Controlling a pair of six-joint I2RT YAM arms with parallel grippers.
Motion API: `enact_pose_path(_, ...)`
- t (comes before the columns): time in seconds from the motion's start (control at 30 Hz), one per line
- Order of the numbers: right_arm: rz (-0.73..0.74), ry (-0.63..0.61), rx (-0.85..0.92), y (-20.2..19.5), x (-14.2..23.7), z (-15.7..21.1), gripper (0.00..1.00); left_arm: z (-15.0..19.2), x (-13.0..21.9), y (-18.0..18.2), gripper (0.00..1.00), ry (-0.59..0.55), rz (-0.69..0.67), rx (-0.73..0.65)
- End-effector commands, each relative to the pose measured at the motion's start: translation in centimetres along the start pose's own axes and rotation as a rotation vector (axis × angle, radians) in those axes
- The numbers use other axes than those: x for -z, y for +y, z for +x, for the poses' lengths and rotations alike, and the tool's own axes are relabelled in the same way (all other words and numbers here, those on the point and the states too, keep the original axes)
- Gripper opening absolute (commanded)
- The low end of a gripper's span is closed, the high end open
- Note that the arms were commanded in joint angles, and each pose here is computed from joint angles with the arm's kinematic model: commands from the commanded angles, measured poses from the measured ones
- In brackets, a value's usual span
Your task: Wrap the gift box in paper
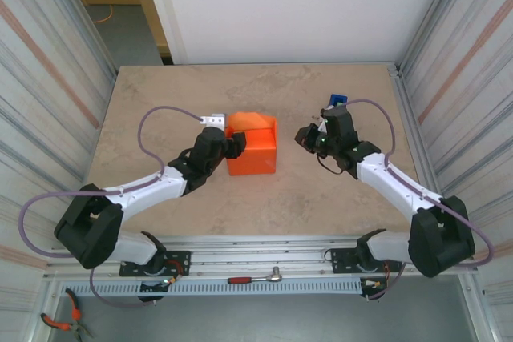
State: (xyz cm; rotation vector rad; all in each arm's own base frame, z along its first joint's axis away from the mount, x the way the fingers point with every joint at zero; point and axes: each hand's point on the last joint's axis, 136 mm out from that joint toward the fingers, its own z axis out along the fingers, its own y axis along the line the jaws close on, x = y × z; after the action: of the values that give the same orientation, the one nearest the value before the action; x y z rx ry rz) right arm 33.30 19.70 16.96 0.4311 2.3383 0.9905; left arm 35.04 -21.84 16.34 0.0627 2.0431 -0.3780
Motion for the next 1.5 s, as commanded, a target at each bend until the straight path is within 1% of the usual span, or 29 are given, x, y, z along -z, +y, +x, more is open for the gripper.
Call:
enact_pose_path(0.0,-0.104,0.011,-0.027,2.5,-0.6,-0.9,0.0,0.8,-0.3,0.4,0.7,0.032,-0.04,-0.04)
enact_pose_path(0.4,-0.187,0.035,-0.092,4.4,-3.4,-1.5,0.0,1.0,-0.3,0.7,0.69,0.038,-0.053,-0.044)
enact_pose_path(0.67,-0.244,0.075,-0.115,5.9,-5.2,-0.9,0.0,0.9,-0.2,0.6,0.69,0.037,-0.052,-0.047)
enact_pose_path(1.07,-0.29,0.12,-0.075,8.2,-5.5,0.9,0.0,1.2,-0.1,0.6,0.69,0.043,-0.052,-0.051)
enact_pose_path(1.47,-0.29,0.167,-0.054,8.5,-5.8,2.7,0.0,1.3,-0.1,0.6,0.68,0.044,-0.051,-0.048)
